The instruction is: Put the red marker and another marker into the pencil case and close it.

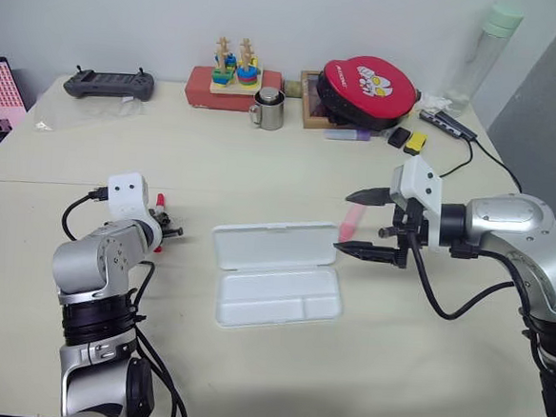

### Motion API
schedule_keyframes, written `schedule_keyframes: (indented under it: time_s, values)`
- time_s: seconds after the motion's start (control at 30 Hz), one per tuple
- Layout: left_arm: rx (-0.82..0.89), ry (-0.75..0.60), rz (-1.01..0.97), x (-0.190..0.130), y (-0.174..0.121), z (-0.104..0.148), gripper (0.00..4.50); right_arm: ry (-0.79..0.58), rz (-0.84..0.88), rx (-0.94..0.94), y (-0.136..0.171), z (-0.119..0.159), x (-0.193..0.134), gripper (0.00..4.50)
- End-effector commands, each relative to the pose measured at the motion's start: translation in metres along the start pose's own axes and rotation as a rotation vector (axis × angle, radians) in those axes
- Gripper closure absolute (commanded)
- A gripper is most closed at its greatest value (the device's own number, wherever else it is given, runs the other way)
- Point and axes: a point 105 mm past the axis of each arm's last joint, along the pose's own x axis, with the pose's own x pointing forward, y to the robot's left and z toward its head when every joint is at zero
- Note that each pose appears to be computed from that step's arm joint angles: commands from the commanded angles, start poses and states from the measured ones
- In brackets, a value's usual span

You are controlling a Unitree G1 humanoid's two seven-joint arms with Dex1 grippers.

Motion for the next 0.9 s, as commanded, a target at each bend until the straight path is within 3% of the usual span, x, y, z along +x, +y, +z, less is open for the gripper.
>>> schedule_keyframes:
  time_s: [0.03,0.3,0.43,0.6,0.9]
  values:
    - [0.003,0.006,-0.007,-0.002,-0.001,-0.002,4.08,-0.016,-0.001,-0.041,0.002,0.010,-0.006,0.00]
    - [0.023,-0.003,0.031,-0.004,0.005,0.001,4.08,-0.015,0.011,-0.039,0.004,0.009,-0.006,0.00]
    - [0.187,-0.199,0.020,-0.022,0.005,0.036,4.08,-0.013,0.014,-0.036,0.004,0.008,-0.007,0.00]
    - [0.453,-0.397,-0.171,-0.063,-0.018,0.074,4.08,0.020,0.024,-0.047,0.003,0.007,-0.017,0.00]
    - [0.694,-0.483,-0.629,-0.131,-0.081,0.086,4.08,0.096,0.099,-0.050,0.014,-0.007,-0.028,0.00]
